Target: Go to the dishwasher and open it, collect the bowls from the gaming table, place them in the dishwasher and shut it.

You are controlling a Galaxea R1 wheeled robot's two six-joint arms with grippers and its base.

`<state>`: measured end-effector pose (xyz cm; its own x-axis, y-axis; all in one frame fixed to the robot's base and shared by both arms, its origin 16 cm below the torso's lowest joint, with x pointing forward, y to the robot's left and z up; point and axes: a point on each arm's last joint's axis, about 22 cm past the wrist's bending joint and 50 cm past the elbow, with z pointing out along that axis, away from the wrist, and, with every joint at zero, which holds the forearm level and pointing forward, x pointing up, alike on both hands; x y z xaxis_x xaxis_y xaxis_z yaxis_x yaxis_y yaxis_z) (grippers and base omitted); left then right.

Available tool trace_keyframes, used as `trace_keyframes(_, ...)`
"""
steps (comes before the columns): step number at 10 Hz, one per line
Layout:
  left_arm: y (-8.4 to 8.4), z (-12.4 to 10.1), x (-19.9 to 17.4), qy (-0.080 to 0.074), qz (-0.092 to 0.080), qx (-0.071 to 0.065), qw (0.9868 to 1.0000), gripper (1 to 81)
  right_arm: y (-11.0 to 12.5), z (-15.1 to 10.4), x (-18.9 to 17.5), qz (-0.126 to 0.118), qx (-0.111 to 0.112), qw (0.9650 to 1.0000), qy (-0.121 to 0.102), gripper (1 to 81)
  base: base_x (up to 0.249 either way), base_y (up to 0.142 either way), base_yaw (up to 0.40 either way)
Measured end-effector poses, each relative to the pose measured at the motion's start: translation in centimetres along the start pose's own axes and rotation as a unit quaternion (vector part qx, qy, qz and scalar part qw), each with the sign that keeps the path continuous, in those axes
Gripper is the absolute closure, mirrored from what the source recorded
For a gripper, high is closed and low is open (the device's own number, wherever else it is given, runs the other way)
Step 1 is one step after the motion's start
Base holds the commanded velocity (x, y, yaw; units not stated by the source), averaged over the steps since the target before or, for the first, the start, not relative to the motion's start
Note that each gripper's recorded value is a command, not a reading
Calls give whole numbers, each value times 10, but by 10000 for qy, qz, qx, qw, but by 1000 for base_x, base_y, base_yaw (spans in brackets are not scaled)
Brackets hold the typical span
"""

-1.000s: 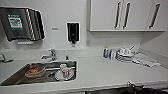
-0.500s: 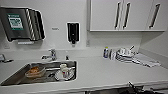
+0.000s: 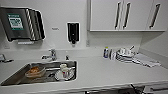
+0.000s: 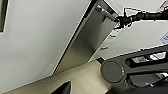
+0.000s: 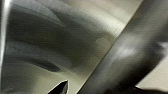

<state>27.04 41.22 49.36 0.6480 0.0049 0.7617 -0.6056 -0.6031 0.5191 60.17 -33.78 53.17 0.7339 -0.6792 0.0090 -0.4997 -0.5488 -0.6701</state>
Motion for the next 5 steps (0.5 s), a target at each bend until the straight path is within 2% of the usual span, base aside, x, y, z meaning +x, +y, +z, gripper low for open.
trace_keyframes(3,0,0,0,2,7,-14,10000,10,5,-1,-2,-75,66,9999,51,10,0,0,0)
trace_keyframes(5,0,1,3,21,23,-28,10000,10,2,1,1,-110,170,9997,133,10,-73,0,0)
